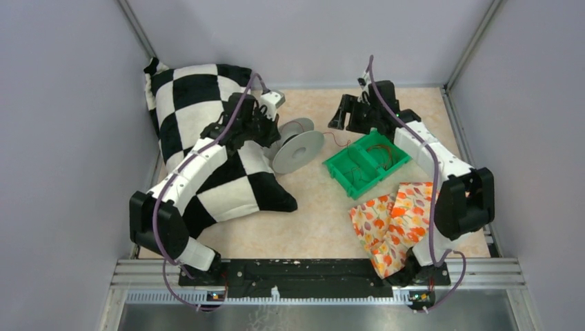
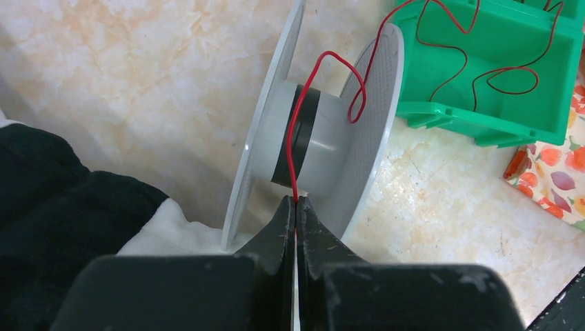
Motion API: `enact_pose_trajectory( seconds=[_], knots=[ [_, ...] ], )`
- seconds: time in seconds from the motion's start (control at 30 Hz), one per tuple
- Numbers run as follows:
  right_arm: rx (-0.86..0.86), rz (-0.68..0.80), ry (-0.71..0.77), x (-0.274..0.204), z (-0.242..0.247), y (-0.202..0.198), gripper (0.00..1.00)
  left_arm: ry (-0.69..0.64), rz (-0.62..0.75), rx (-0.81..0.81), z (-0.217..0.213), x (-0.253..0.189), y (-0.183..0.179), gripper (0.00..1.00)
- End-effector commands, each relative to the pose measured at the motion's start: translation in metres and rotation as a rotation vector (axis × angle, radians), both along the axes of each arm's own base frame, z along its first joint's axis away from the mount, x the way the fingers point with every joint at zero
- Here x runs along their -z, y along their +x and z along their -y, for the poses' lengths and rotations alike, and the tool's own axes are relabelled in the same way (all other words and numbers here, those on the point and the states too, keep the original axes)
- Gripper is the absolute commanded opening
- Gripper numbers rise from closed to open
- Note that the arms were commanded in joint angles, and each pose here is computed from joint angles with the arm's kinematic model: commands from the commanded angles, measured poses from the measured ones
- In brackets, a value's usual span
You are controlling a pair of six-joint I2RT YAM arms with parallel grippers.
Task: Wrap the cables
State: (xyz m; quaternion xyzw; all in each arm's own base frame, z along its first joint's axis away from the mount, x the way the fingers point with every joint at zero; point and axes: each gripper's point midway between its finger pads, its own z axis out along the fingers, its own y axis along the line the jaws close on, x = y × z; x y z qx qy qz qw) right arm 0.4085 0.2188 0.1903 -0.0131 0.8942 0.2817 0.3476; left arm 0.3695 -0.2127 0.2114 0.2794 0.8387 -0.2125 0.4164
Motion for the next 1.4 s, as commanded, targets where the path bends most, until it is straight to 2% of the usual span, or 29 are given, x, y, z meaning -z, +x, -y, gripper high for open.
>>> enact_pose_trajectory(
  seconds=[0.0, 0.23, 0.53, 0.73, 0.97, 1.1, 1.2, 1.37],
  knots=[
    [-0.016, 0.135, 0.097, -0.068, -0.005, -0.012, 0.72, 0.002, 0.152, 0.047, -0.001, -0.036, 0.006, 0.00],
    [-0.023, 0.186, 0.143, -0.098, -0.005, -0.028, 0.73, 0.064, 0.139, 0.079, -0.008, -0.017, -0.002, 0.00],
    [-0.041, 0.165, 0.108, -0.092, -0.023, -0.046, 0.74, 0.060, 0.198, 0.064, -0.010, -0.023, 0.002, 0.00],
    [0.243, -0.005, 0.112, -0.073, -0.034, -0.051, 0.70, 0.069, 0.211, 0.062, -0.013, -0.023, 0.001, 0.00],
    [0.437, -0.074, 0.304, -0.080, -0.071, -0.074, 0.69, 0.083, 0.199, 0.080, -0.014, -0.016, -0.004, 0.00],
    [0.589, -0.158, 0.233, -0.067, -0.073, -0.070, 0.69, 0.089, 0.199, 0.064, -0.017, -0.013, -0.004, 0.00],
    [0.629, -0.197, 0.181, -0.059, -0.082, -0.066, 0.69, 0.096, 0.201, 0.066, -0.018, -0.011, -0.004, 0.00],
    [0.622, -0.250, 0.234, -0.041, -0.104, -0.059, 0.69, 0.084, 0.193, 0.081, -0.015, -0.010, -0.006, 0.00]
  ],
)
